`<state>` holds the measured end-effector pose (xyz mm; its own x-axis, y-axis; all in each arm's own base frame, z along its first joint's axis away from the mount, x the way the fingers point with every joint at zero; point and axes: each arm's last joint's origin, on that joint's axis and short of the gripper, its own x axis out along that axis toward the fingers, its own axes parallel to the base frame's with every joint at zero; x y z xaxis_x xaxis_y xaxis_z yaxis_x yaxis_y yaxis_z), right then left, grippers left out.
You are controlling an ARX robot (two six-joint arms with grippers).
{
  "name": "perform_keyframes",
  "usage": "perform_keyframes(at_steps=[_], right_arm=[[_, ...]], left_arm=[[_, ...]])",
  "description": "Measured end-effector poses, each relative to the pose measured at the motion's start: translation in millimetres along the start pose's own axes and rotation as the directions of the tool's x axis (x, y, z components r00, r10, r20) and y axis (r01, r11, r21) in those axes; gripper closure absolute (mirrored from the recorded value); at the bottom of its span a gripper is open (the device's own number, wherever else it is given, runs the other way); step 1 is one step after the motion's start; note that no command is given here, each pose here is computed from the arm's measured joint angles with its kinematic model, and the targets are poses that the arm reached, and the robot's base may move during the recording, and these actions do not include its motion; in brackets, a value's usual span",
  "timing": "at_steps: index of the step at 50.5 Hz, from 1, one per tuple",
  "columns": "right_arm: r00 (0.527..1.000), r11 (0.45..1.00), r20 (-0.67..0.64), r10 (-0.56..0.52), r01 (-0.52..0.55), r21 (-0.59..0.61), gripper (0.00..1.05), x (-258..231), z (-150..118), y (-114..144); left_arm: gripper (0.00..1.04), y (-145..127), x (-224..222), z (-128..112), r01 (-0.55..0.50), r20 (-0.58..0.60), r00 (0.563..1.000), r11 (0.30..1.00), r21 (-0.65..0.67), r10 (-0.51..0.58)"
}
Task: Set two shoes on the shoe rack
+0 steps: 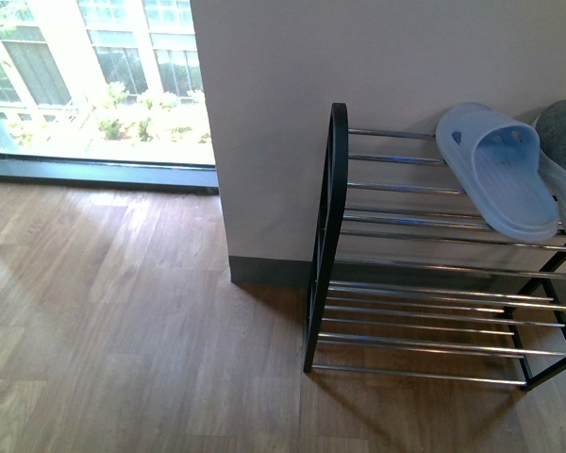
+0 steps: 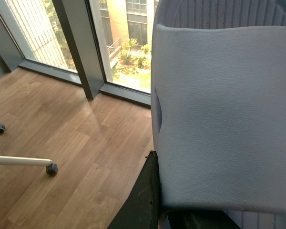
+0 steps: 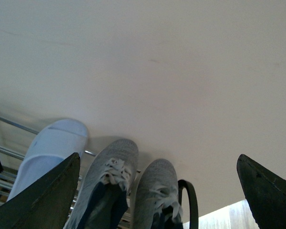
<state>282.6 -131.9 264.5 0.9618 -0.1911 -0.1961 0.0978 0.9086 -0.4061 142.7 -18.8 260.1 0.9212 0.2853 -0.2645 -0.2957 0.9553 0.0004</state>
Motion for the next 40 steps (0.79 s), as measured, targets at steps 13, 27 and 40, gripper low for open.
perform_keyframes(at_steps=[13, 27, 40], right_arm=[[0.980, 0.971, 0.184, 0.075, -0.114, 0.209, 0.25, -47.8, -33.3, 35.8], [0.966, 0.921, 0.243, 0.090, -0.174, 0.348, 0.69, -86.8, -46.4, 84.8], [0.965, 0.914, 0.244, 0.092, -0.180, 0.365, 1.03, -112.1, -57.3, 110.6]], left_arm=[[1.03, 0.0, 0.0, 0.0, 0.000, 0.000, 1.000, 1.000, 0.000, 0.000], [1.03, 0.1, 0.0, 0.0, -0.001, 0.000, 1.000, 1.000, 0.000, 0.001], [1.03, 0.0, 0.0, 0.0, 0.000, 0.000, 1.000, 1.000, 0.000, 0.000]])
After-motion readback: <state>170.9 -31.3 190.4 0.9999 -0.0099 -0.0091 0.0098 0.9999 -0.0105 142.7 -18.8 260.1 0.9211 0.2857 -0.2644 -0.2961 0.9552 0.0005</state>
